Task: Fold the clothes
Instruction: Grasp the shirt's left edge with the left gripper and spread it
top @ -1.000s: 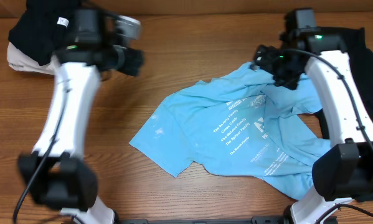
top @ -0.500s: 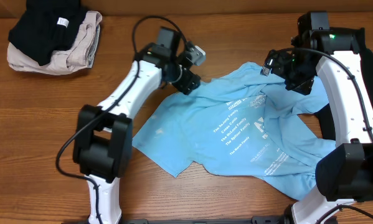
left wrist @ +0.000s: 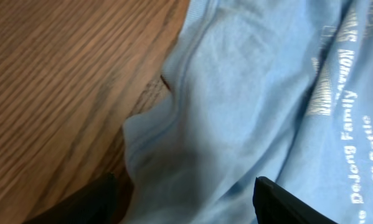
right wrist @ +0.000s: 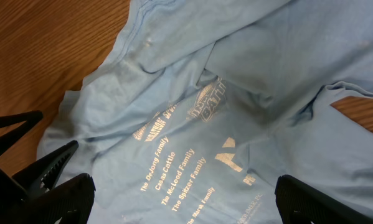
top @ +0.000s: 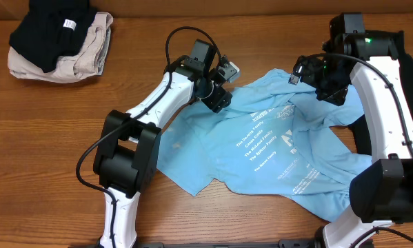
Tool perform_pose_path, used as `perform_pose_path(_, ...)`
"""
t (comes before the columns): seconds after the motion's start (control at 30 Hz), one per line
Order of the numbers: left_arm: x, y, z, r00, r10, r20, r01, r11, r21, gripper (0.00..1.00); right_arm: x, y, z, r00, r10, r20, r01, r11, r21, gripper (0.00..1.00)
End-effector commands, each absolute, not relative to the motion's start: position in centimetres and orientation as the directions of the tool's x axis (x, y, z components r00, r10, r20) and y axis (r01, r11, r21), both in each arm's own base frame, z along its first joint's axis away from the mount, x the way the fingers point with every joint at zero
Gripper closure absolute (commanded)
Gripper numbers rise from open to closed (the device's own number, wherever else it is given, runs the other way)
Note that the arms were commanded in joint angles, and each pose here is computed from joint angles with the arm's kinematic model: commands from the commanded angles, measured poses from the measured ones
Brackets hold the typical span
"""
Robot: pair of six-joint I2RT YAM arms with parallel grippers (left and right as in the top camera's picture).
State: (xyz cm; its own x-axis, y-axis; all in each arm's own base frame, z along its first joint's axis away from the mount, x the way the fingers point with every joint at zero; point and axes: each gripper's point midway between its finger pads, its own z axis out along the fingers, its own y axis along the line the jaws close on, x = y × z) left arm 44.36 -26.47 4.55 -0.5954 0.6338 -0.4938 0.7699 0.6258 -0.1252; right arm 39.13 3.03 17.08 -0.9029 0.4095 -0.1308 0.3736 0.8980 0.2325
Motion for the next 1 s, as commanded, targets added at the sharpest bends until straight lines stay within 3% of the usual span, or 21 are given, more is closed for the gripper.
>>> perform_pose_path(0.0, 44.9, -26.2, 4.4, -0.592, 0.641, -0.488, 0.766, 0.636, -0.094, 0.28, 38.9, 2.9, 18.7, -0.899, 0.401, -0.177, 0.358, 0.905, 0.232, 0.04)
perform_pose_path(0.13, 44.9, -26.2, 4.4, -0.592, 0.641, -0.488, 0.766, 0.636, -0.094, 0.29, 38.9, 2.8, 18.7, -0.899, 0.401, -0.178, 0.358, 0.905, 0.229, 0.04)
perform_pose_path(0.4, 44.5, -26.1, 2.3, -0.625, 0.636, -0.452, 0.75, 0.65, -0.121, 0.4, 38.9, 2.8, 18.7, -0.899, 0.401, -0.177, 0.359, 0.905, 0.229, 0.04)
perform_pose_path(0.57, 44.5, -26.1, 2.0, -0.641, 0.624, -0.446, 0.737, 0.663, -0.132, 0.62, 38.9, 2.8, 18.7, -0.899, 0.401, -0.178, 0.359, 0.905, 0.229, 0.04)
perform_pose_path(0.73, 44.5, -26.1, 1.7, -0.643, 0.626, -0.441, 0.736, 0.663, -0.133, 0.74, 38.9, 2.8, 18.7, -0.899, 0.401, -0.178, 0.359, 0.905, 0.228, 0.04)
perform_pose_path(0.83, 44.4, -25.8, 1.1, -0.652, 0.629, -0.423, 0.731, 0.67, -0.131, 0.92, 38.9, 2.7, 18.6, -0.898, 0.402, -0.181, 0.361, 0.906, 0.223, 0.04)
perform_pose_path(0.97, 45.9, -22.7, 0.6, -0.771, 0.517, -0.371, 0.576, 0.815, -0.061, 0.96, 38.9, 2.7, 18.6, -0.898, 0.402, -0.18, 0.361, 0.906, 0.223, 0.04)
